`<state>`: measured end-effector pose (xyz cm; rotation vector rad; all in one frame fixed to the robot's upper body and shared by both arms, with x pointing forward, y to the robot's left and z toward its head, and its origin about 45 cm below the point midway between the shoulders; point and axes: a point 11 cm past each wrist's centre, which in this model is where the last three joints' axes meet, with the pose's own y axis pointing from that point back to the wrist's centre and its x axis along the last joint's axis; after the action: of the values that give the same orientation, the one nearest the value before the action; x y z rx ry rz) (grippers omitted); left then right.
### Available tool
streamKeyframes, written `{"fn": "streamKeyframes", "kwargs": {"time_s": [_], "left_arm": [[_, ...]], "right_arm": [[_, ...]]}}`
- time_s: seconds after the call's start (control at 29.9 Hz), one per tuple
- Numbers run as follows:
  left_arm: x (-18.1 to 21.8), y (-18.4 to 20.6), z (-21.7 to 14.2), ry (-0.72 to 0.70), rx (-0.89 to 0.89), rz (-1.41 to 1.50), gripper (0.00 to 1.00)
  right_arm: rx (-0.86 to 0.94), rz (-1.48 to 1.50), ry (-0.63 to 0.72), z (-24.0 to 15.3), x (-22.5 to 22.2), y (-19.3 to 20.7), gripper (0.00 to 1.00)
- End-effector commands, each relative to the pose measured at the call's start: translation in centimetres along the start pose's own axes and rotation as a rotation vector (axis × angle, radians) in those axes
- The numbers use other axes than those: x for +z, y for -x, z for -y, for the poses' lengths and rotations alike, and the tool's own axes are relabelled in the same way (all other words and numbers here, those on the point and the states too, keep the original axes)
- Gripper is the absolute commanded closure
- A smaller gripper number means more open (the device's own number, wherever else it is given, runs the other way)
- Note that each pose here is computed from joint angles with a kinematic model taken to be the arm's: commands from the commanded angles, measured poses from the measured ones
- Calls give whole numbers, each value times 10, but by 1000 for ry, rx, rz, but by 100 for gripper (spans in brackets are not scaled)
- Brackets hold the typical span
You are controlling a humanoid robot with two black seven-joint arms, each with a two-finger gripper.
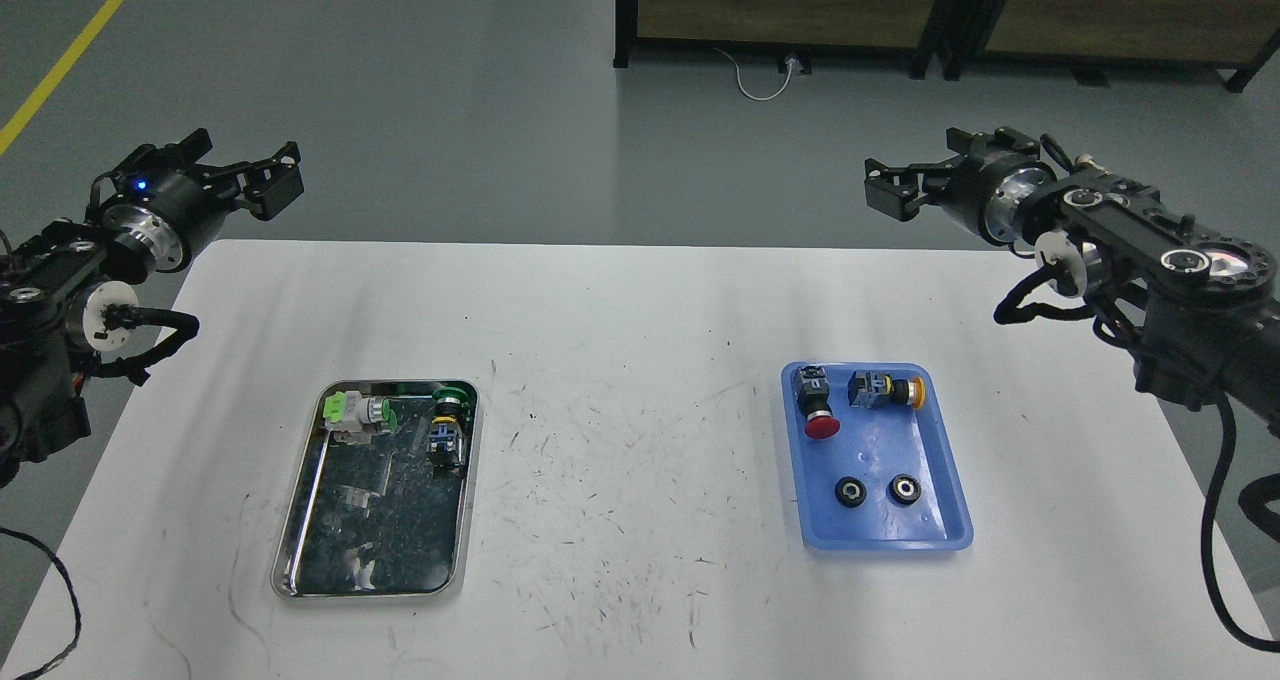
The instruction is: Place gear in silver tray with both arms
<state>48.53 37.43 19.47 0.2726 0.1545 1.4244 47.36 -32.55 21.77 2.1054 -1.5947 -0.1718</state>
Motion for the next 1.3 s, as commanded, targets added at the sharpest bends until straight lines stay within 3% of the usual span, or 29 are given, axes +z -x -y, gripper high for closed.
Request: {"fn": "streamKeyframes", "kwargs": {"time_s": [0.0, 0.07, 0.2, 0.43, 0.8, 1.27], "left_arm": [[0, -1, 0, 1, 1, -1, 1], [1, 0, 0, 3, 1, -1, 1], [0, 0, 0, 2, -2, -2, 1], [-6, -1, -2, -9, -5, -6, 1], [-9, -5, -5, -13, -1, -5, 1], [-19, -20, -14, -26, 24, -3, 1]], "right_arm": [[-143, 57, -8, 2, 0, 23, 4], [-202, 63, -2, -1, 2, 30, 12], [-304, 8, 49, -16, 23, 38, 11], [-587, -160, 255, -69, 79, 45, 8], [-548, -364, 512, -102, 142, 8, 7], [-662, -472, 612, -107, 193, 45, 4]]}}
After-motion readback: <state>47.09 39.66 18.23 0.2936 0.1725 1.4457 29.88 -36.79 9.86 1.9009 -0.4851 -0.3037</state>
